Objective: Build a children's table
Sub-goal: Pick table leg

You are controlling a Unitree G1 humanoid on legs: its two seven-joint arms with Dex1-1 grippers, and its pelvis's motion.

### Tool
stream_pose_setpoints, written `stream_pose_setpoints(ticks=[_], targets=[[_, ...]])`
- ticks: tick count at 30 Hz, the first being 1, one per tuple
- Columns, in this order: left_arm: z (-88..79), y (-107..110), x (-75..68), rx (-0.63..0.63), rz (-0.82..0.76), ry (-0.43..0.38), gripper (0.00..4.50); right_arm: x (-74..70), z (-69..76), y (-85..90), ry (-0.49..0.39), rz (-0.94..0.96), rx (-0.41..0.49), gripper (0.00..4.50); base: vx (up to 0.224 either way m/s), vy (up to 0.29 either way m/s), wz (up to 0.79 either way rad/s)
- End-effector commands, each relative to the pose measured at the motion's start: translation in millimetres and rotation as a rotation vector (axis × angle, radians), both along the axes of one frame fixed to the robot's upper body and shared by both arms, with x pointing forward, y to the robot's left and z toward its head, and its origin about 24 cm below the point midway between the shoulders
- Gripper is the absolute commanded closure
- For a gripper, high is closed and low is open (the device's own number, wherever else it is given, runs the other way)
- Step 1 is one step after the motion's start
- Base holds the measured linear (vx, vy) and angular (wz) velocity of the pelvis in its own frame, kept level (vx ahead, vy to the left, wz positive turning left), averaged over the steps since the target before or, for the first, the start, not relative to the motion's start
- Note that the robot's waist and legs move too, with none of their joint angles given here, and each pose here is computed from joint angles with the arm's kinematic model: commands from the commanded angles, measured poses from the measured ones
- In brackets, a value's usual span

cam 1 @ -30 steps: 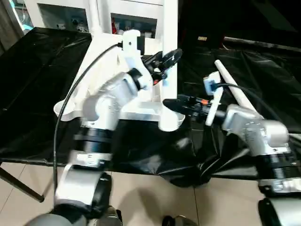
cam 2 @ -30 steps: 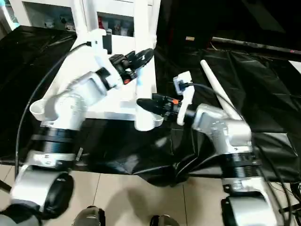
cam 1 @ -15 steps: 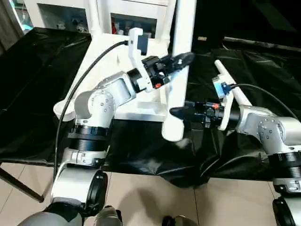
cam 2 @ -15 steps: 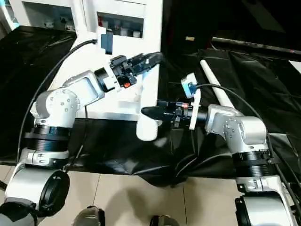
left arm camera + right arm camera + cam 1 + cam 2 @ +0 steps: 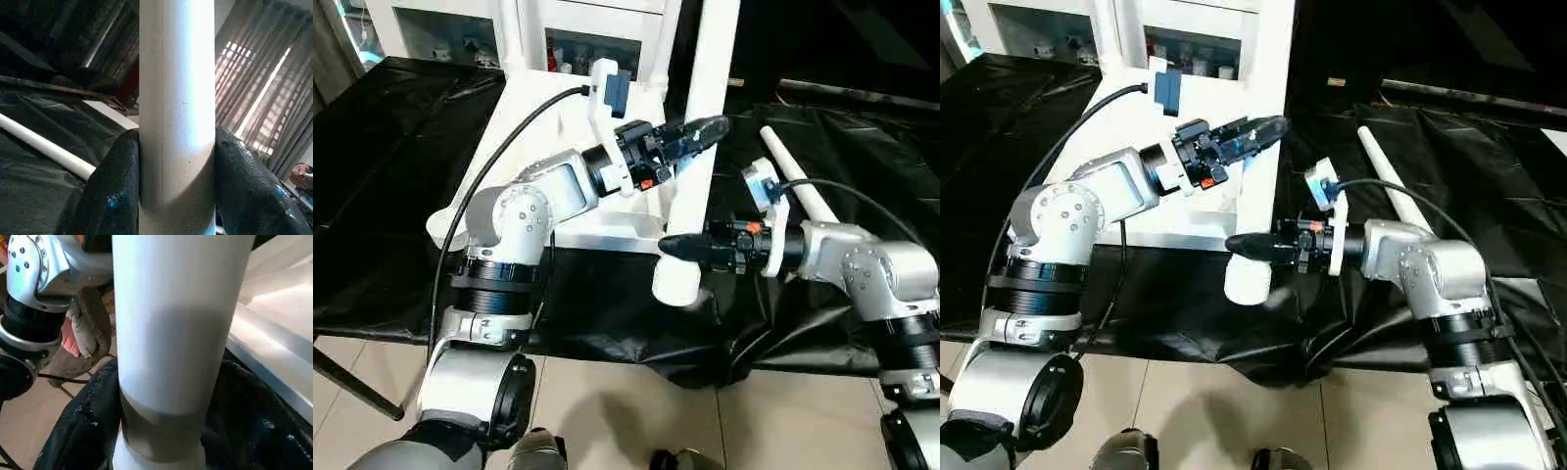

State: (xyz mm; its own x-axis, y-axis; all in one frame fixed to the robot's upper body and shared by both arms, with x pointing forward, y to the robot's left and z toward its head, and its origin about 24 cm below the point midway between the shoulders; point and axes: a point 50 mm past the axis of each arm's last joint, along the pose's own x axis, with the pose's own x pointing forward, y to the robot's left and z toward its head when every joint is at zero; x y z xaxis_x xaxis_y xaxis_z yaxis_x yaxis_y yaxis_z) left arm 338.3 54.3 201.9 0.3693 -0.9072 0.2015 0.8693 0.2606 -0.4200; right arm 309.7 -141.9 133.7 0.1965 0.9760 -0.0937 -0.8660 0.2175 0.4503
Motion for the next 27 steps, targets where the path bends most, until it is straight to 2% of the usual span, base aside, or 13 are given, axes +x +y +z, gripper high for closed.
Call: stream_pose_setpoints(ticks=[1,27], targets=[[11.8,-6.7,-4.0,-0.012,-0.048,-0.043,2.7,1.5,3.3,-4.0,-0.02,-0.004,-0.026,1.61,0.0,0.0,0.0],[14.4,-7.1,-5.1,-0.022,-0.059,-0.052,2.7,-2.5,-4.4,-0.3,0.019,0.031,-0.029,1.61,0.0,0.0,0.0]])
